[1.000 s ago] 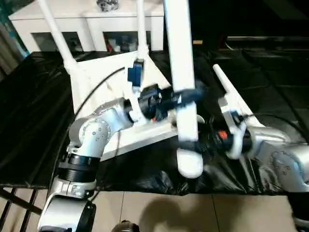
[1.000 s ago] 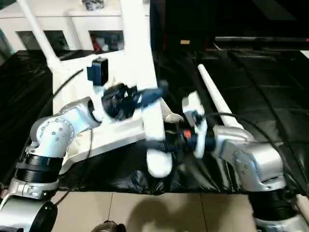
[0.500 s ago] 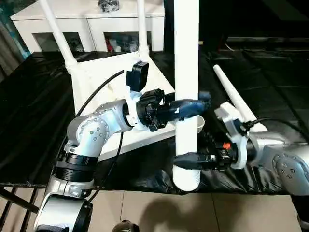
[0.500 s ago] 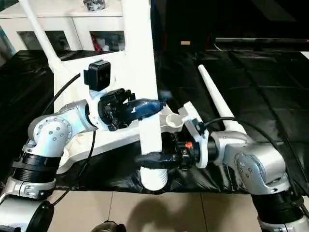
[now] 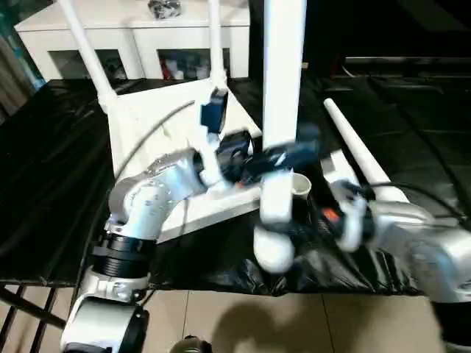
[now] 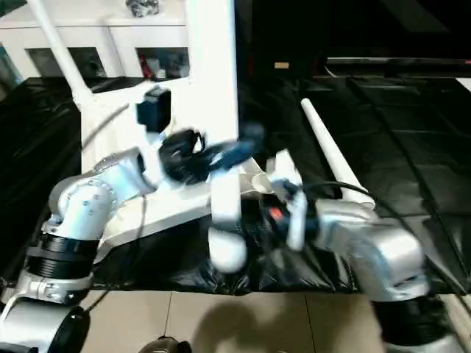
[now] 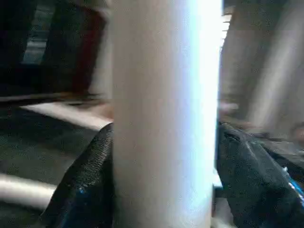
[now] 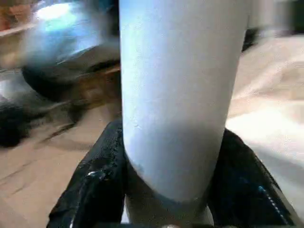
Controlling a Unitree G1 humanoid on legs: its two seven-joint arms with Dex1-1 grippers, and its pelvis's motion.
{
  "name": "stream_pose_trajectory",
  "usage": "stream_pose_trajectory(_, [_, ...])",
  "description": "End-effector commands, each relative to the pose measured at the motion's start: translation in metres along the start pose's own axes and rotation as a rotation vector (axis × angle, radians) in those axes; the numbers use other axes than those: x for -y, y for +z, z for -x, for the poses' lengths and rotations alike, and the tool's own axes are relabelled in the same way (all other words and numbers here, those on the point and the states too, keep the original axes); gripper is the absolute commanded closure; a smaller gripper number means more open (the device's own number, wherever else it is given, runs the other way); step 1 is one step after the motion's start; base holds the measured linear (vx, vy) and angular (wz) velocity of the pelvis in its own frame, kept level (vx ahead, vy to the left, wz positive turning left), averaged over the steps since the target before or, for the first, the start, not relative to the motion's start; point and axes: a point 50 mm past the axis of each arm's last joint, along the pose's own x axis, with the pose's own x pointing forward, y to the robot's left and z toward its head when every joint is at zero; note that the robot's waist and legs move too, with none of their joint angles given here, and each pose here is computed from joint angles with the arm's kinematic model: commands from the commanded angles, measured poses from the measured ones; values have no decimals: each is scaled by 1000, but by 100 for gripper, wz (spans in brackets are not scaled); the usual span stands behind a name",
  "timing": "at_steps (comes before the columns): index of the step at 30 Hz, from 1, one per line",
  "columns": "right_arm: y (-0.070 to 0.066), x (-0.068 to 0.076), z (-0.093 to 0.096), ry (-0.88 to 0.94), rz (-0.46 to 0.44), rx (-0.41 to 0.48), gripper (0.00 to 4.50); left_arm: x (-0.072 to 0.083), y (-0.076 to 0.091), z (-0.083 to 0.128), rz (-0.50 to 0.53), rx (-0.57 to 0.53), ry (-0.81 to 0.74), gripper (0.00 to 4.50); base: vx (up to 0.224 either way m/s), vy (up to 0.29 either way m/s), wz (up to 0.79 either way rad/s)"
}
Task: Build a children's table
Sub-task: Insert table leg to table base
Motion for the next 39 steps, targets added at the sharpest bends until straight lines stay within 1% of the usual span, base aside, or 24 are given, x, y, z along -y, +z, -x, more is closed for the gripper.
stream_pose_trajectory(1, [8,7,-3,-105,68,28,261,-6,2,-5,-56,-20,117,147,0,0,0])
stream_pose_trajectory(3, [6,13,-9,-224,96,38,261,-16,-1,-7,-95,-52,288,147,0,0,0])
stream_pose_trajectory(4, [5,19,-15,-336,107,51,262,-27,-2,-7,-127,-62,458,147,0,0,0])
stream_pose_trajectory(5, [4,20,-18,-377,114,52,262,-32,-2,-8,-130,-41,539,147,0,0,0])
stream_pose_trajectory(6, [3,20,-21,-400,118,57,262,-35,-1,-8,-116,-9,593,147,0,0,0])
stream_pose_trajectory(7, [3,20,-21,-404,119,58,262,-35,0,-8,-113,-4,602,147,0,0,0])
stream_pose_trajectory(10, [0,17,-32,-469,93,100,262,-41,5,-13,-57,127,764,147,0,0,0])
stream_pose_trajectory(12, [-1,16,-35,-491,104,102,262,-43,6,-14,-43,155,814,147,0,0,0])
stream_pose_trajectory(14, [-4,16,-37,-540,125,95,262,-44,7,-17,-32,188,870,184,0,0,0])
stream_pose_trajectory(16, [-6,16,-38,-559,126,95,262,-42,5,-20,-22,202,877,187,0,0,0])
stream_pose_trajectory(20, [-7,15,-39,-584,139,97,262,-35,1,-28,-28,199,850,235,0,0,0])
stream_pose_trajectory(21, [-7,15,-39,-584,141,96,262,-35,1,-28,-28,199,850,235,0,0,0])
stream_pose_trajectory(24, [-7,16,-39,-598,168,95,262,-34,0,-29,-27,202,837,256,0,0,0])
stream_pose_trajectory(25, [-7,16,-39,-598,166,96,227,-34,0,-29,-29,202,837,258,0,0,0])
stream_pose_trajectory(26, [-6,17,-38,-585,143,106,206,-33,2,-30,-53,202,809,260,0,0,0])
stream_pose_trajectory(27, [-3,19,-35,-532,111,120,189,-31,4,-29,-80,202,766,261,0,0,0])
stream_pose_trajectory(29, [-1,20,-32,-506,101,124,182,-31,4,-28,-85,194,739,262,0,0,0])
stream_pose_trajectory(32, [1,20,-29,-447,86,115,148,-31,4,-27,-87,185,705,265,0,0,0])
stream_pose_trajectory(33, [2,20,-24,-362,80,92,142,-30,4,-25,-69,181,640,265,0,0,0])
stream_pose_trajectory(34, [3,19,-20,-314,78,80,137,-29,4,-25,-58,180,595,265,0,0,0])
stream_pose_trajectory(35, [4,19,-14,-252,70,61,117,-27,4,-24,-42,175,525,265,0,0,0])
stream_pose_trajectory(36, [5,18,-12,-231,64,53,117,-25,4,-24,-36,171,498,265,0,0,0])
stream_pose_trajectory(38, [9,20,-2,-163,48,38,94,-21,4,-21,-24,140,392,265,0,0,0])
stream_pose_trajectory(39, [10,20,0,-147,37,37,84,-19,4,-20,-14,136,370,265,0,0,0])
